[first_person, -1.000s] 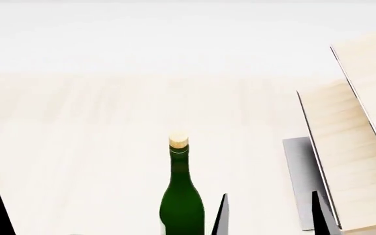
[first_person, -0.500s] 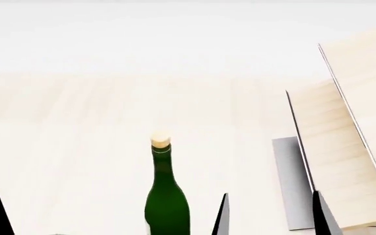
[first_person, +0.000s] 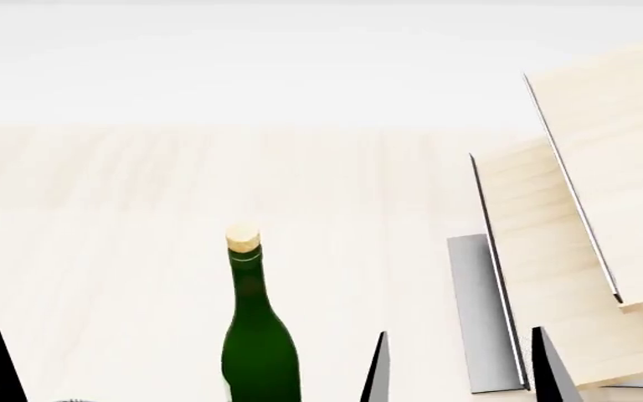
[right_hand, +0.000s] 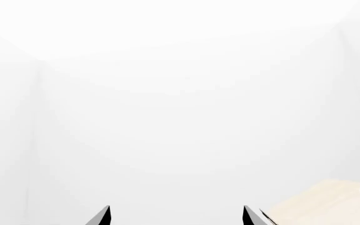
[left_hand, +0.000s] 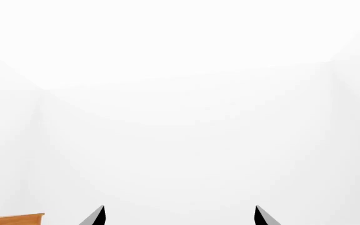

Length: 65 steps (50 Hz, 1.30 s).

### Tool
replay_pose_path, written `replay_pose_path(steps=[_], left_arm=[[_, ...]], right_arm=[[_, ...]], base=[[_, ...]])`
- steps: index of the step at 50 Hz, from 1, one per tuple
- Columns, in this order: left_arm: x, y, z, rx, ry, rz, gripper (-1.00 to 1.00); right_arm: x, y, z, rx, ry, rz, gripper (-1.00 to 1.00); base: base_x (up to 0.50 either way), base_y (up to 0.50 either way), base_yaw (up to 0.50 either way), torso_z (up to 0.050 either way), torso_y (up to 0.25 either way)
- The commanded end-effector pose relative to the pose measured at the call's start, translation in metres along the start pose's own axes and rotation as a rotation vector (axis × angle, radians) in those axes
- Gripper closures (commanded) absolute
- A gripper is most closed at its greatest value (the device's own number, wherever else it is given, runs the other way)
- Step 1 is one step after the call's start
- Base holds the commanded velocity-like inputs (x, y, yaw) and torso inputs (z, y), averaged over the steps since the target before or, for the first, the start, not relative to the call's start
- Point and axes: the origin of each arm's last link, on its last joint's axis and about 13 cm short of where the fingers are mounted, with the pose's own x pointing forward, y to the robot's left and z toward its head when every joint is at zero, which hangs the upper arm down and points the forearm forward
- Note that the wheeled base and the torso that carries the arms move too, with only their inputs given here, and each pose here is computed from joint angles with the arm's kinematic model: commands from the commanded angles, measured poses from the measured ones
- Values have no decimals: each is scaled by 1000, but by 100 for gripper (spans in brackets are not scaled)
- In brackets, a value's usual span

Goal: Put the wine bottle on the wine rack.

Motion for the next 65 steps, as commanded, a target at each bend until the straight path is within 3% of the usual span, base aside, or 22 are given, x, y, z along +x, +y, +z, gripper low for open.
replay_pose_path(steps=[1,65], left_arm=[[0,0,0,-1,0,-2,-100],[0,-1,0,-1,2,-3,-100]], right_arm=[[0,0,0,0,0,0,-100],[-1,0,-1,2,4,5,-100]], base=[[0,-70,0,0,0],[0,-86,0,0,0]])
